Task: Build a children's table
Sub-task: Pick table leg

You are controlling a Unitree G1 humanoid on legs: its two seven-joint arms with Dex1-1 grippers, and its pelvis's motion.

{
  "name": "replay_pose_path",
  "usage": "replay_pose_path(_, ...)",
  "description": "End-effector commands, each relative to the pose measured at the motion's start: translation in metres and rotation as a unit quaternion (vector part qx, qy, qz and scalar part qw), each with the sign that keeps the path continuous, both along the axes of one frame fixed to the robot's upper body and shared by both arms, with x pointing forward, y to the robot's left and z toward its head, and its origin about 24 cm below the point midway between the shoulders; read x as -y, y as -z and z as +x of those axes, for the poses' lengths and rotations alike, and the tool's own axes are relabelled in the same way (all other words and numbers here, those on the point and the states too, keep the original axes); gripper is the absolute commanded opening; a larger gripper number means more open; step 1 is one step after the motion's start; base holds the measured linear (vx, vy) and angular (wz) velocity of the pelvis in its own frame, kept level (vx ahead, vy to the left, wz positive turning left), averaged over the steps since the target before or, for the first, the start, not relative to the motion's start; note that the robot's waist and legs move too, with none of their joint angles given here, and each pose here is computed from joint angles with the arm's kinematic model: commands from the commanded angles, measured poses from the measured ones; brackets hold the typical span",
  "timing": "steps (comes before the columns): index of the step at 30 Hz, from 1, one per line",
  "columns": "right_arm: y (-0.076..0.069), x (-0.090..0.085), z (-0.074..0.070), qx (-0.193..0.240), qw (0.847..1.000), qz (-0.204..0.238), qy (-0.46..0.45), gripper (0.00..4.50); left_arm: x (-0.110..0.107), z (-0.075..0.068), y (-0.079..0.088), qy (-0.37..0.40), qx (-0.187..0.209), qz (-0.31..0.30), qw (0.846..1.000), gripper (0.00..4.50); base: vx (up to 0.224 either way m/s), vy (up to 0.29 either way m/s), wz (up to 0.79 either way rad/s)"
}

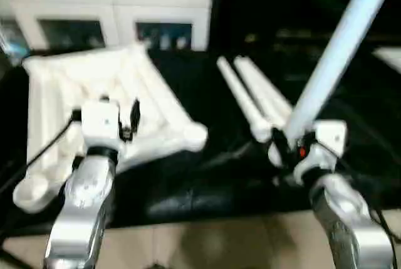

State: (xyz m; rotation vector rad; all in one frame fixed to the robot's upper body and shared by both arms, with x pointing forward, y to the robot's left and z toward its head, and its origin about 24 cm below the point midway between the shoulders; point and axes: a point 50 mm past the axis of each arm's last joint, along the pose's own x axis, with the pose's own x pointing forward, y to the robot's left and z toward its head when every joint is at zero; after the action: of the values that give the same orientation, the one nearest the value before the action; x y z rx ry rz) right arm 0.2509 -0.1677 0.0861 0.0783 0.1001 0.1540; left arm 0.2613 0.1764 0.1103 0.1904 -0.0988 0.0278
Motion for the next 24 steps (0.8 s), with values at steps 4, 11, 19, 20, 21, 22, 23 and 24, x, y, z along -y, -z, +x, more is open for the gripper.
replay_pose_path(4,-0.004,0.013,0.001,0.006,1.0,-0.01,0.006,1.93,0.003,0.001,0.005,-0.002,-0.016,-0.001,1.0,3.3,-0.119,-0.114,-0.27)
replay_pose_path(11,-0.008,0.027,0.007,0.005,0.999,-0.035,-0.006,1.93,0.008,-0.009,0.017,0.032,-0.038,0.008,0.999,3.3,-0.053,-0.044,-0.16)
replay_pose_path(19,-0.011,0.022,0.012,0.011,0.998,-0.052,-0.041,1.93,0.009,-0.009,0.024,0.033,-0.051,0.018,0.998,3.3,0.012,0.005,0.18)
replay_pose_path(20,-0.011,0.022,0.013,0.011,0.998,-0.05,-0.041,1.93,0.009,-0.008,0.024,0.036,-0.052,0.017,0.998,3.3,0.062,0.009,0.52)
replay_pose_path(21,-0.011,0.022,0.014,0.011,0.998,-0.049,-0.04,1.93,0.01,-0.008,0.024,0.037,-0.052,0.017,0.998,3.3,0.079,0.014,0.58)
replay_pose_path(22,-0.011,0.022,0.014,0.011,0.998,-0.049,-0.04,1.93,0.011,-0.008,0.024,0.041,-0.054,0.018,0.998,3.3,0.136,0.029,0.89)
replay_pose_path(23,-0.011,0.022,0.015,0.011,0.998,-0.048,-0.039,1.93,0.011,-0.007,0.024,0.044,-0.055,0.018,0.997,3.3,0.098,0.024,0.61)
replay_pose_path(24,-0.012,0.023,0.015,0.011,0.998,-0.048,-0.038,1.93,0.013,-0.007,0.025,0.048,-0.058,0.019,0.997,3.3,0.123,0.03,0.69)
